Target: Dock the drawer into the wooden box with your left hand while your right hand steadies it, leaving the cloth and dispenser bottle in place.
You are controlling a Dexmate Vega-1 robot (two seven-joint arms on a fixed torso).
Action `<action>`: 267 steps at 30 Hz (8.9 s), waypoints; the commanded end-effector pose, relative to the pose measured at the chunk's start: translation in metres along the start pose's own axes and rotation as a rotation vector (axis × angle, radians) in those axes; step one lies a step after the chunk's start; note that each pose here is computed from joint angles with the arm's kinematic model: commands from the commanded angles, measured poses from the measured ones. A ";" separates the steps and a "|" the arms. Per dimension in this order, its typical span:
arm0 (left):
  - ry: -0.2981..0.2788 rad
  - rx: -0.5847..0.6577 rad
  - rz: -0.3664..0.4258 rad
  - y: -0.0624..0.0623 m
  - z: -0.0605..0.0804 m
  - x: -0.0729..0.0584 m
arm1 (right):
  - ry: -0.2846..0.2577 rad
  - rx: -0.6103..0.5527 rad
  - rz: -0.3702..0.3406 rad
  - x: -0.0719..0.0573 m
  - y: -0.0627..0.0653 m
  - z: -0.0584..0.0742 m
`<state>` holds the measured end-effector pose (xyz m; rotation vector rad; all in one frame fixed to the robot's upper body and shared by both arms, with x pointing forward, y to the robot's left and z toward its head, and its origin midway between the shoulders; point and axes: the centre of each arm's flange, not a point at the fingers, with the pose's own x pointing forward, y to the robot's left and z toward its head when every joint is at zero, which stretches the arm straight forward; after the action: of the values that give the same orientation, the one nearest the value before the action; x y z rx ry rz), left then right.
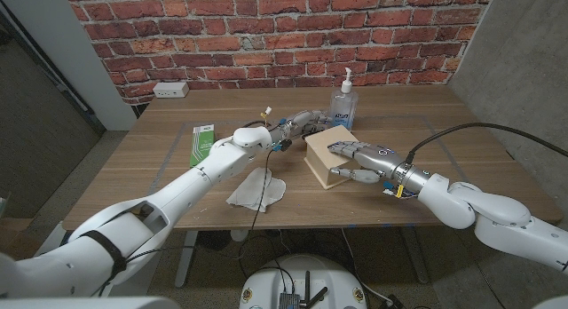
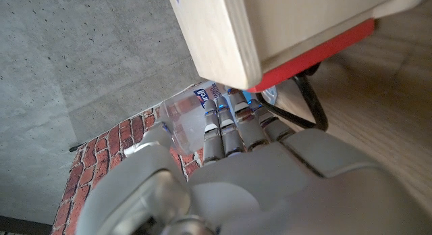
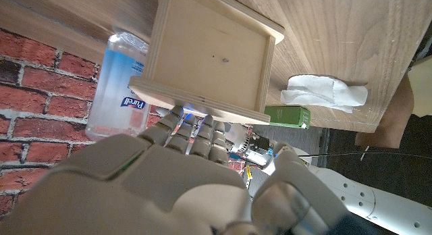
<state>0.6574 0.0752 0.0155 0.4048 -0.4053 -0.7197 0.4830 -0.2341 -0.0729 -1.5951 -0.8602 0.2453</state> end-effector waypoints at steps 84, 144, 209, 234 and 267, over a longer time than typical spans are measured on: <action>0.008 0.049 0.087 0.020 0.005 -0.029 | -0.015 -0.029 -0.022 0.005 -0.005 0.003; -0.074 0.031 0.326 0.061 0.011 -0.090 | 0.092 0.051 -0.169 0.002 -0.038 -0.028; -0.290 -0.074 0.658 0.064 -0.027 -0.136 | 0.269 0.661 -0.583 -0.005 -0.052 -0.105; -0.269 -0.088 0.720 0.067 -0.056 -0.166 | 0.270 1.058 -0.616 0.011 -0.044 -0.131; -0.255 -0.170 0.670 0.088 -0.086 -0.155 | 0.209 1.305 -0.585 0.052 -0.014 -0.160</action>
<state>0.6335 0.2630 -0.0436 0.0281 -0.6870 -0.1444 0.5928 -0.3257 -0.0016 -0.1843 -0.6982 0.1276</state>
